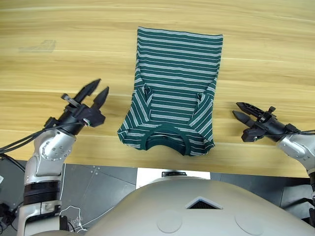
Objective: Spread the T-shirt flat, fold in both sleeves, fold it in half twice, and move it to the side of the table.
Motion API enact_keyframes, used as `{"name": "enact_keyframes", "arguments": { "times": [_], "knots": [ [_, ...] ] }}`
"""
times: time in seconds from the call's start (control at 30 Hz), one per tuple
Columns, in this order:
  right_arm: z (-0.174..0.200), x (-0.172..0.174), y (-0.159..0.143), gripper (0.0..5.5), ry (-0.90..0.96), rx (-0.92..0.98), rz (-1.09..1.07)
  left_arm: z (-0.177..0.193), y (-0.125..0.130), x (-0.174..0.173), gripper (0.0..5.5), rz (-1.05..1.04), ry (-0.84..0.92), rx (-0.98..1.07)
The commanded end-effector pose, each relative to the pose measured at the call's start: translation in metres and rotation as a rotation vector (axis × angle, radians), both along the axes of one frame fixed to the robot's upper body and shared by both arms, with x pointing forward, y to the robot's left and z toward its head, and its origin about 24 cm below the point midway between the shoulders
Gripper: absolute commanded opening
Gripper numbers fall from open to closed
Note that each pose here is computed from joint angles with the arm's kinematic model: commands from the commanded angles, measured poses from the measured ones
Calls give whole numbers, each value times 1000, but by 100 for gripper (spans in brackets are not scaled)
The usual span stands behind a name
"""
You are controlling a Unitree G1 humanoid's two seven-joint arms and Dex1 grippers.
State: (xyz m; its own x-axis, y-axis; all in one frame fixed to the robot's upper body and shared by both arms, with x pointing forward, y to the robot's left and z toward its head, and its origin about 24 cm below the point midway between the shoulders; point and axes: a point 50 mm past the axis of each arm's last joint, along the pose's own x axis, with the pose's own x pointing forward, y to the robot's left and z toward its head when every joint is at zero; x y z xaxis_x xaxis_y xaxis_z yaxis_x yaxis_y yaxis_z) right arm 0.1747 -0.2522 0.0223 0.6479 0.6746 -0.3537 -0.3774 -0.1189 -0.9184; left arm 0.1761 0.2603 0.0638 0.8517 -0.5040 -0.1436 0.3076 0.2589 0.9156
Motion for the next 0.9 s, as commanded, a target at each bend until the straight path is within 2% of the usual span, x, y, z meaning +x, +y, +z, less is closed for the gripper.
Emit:
{"name": "enact_keyframes", "arguments": {
  "times": [0.03,0.17,0.23,0.3,0.47,0.73,0.9],
  "knots": [
    [2,0,-7,249,50,-91,141,-29,9,-23,165,-151,181,330],
    [-1,-9,3,310,124,-78,249,-46,1,-35,220,-299,311,446],
    [-1,-15,7,352,153,-62,286,-49,1,-40,256,-336,362,471],
    [1,-22,12,371,174,-17,333,-50,6,-45,277,-355,420,502],
    [1,-43,24,371,264,46,417,-48,7,-48,277,-427,507,512],
    [-5,-34,41,371,250,87,433,-44,-7,-44,277,-525,542,478],
    [-12,-29,47,371,239,107,414,-54,-13,-36,277,-570,584,444]
  ]
}}
